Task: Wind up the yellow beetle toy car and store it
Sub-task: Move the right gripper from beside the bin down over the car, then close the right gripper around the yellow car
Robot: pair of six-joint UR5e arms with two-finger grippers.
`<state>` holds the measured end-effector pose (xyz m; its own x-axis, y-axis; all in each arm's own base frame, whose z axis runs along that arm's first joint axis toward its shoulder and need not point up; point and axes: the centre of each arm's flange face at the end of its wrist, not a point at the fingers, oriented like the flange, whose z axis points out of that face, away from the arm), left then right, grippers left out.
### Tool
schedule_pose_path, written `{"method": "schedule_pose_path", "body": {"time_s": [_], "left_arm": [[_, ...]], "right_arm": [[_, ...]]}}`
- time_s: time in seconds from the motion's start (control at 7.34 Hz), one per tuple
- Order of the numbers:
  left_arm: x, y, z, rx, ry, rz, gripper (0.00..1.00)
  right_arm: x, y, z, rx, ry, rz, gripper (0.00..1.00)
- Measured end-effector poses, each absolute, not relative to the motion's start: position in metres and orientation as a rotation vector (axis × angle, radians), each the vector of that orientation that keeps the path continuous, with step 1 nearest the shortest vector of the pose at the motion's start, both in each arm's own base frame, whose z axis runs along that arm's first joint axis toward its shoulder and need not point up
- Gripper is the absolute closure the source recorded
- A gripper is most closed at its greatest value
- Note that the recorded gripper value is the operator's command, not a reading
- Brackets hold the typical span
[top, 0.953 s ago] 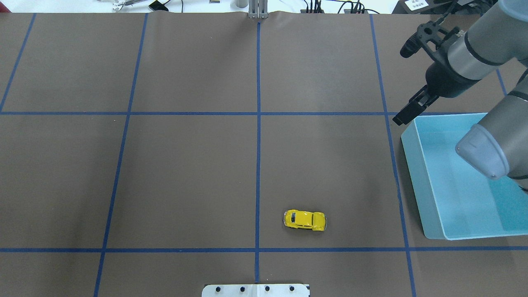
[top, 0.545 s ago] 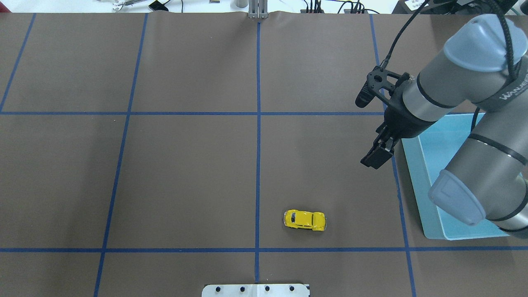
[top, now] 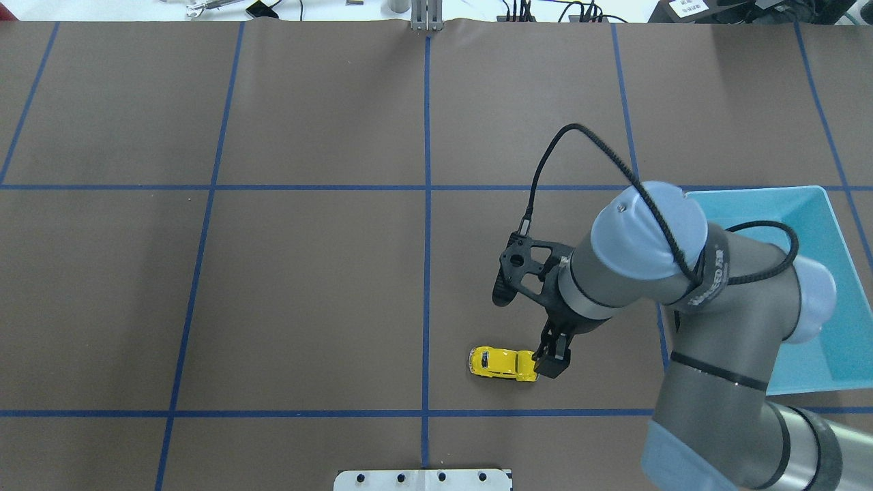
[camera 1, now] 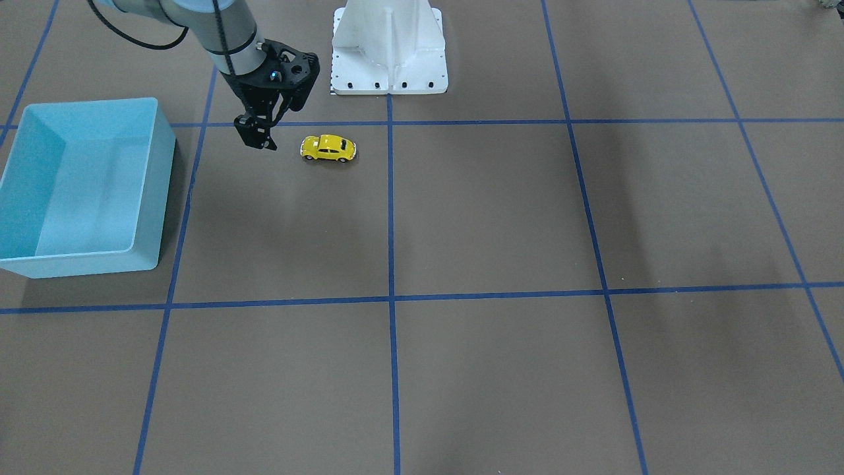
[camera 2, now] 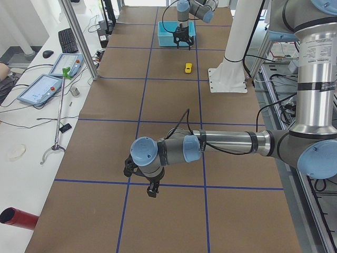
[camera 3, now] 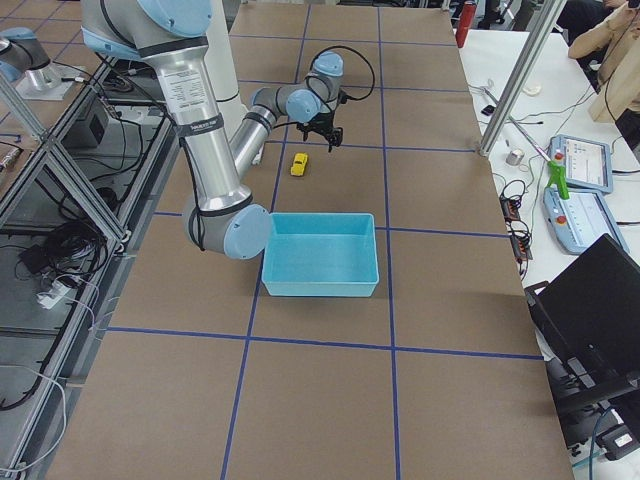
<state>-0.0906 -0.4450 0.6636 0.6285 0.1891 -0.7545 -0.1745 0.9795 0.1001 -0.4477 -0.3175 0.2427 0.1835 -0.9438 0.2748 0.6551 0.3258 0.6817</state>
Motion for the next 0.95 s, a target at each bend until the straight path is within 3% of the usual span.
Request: {"method": "schedule_pose_path", "body": {"time_s": [0.27,0.95], "left_arm": [[-0.092,-0.444,0.665,0.016,0.864,0.206,0.0],[-0.094,-0.444,0.665,0.02,0.863,0.203,0.0]], "right_arm": [[-0.495,-0.282,0.259,0.504,-0.706,-1.242,0.0],[-0.538,-0.274,0.282,0.589,-0.729,-1.255,0.0]]}}
